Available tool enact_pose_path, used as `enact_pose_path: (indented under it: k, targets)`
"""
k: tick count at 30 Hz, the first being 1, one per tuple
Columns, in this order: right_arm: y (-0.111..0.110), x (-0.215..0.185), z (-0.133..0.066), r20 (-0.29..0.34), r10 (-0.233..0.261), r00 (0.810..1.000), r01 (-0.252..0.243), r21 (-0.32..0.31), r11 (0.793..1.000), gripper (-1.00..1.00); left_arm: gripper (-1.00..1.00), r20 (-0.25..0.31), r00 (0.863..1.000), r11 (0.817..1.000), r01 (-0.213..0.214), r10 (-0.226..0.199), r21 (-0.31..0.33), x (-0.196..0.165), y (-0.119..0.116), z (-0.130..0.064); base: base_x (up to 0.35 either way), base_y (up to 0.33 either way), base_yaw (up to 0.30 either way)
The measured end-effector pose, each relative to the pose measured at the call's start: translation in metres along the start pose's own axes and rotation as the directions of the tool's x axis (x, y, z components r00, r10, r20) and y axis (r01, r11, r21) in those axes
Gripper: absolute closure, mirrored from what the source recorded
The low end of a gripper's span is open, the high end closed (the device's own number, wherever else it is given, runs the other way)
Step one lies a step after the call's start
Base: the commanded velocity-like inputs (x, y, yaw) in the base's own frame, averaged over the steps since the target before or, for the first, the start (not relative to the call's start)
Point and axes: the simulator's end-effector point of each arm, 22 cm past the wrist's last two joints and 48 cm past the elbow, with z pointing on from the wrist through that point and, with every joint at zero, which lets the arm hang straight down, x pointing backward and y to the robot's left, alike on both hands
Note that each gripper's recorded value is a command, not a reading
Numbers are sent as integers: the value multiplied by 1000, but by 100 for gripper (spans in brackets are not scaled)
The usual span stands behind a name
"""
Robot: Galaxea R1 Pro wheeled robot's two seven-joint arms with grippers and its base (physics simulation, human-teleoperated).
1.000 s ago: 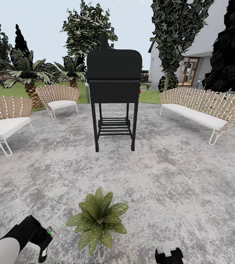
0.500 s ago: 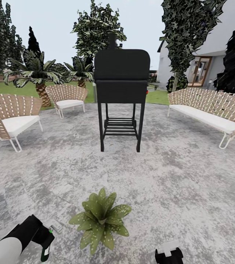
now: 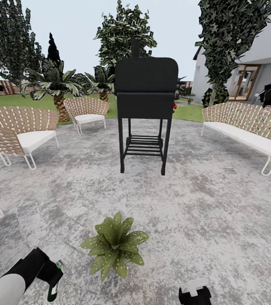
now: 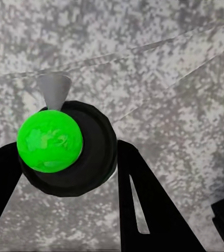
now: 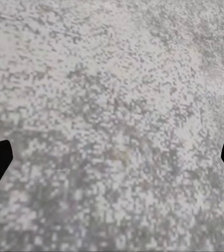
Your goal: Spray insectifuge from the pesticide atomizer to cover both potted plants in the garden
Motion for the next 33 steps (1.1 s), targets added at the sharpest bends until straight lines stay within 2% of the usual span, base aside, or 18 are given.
enact_pose_path:
  k: [3,7,10,12,15,18,21,26,31,33]
  targets:
    - [-1,0,0,0,-1,1000,1,1,1000,-100,100,7,1000,1000,0,0,6,-6,0,-2,-2,-1,32]
    - [-2,1,0,-1,-1,1000,1,3,1000,-100,100,-35,999,998,6,-3,69,-14,-31,0,0,0,3]
    - [-2,1,0,0,-1,1000,1,3,1000,-100,100,-64,995,995,-68,73,74,-24,-43,-2,22,-41,0]
    - [-2,0,0,0,-2,1000,2,3,1000,-100,100,-51,994,991,-87,92,104,-33,-46,-11,111,-186,44]
    - [-2,0,0,0,-2,1000,2,3,1000,-100,100,-12,996,989,-90,92,116,-54,-38,-33,115,-233,184]
    - [-2,1,0,0,-2,1000,2,3,1000,-100,100,-34,996,996,-82,83,39,-66,-15,-54,-55,-268,266]
    - [-2,1,0,-1,-2,1000,2,3,1000,-100,100,-35,995,995,-93,94,34,-71,-12,-64,-154,-255,111]
    - [-3,1,0,0,-5,1000,5,3,1000,-100,100,-51,989,989,-139,141,42,-83,-8,-86,-90,-202,10]
    - [3,1,-1,-2,-2,1000,2,-5,1000,-100,100,-47,992,993,-116,115,-20,-90,22,-107,0,0,0]
    - [-1,2,0,-2,-2,1000,2,1,1000,-100,100,-46,991,991,-129,126,-46,-96,29,-114,0,0,0]
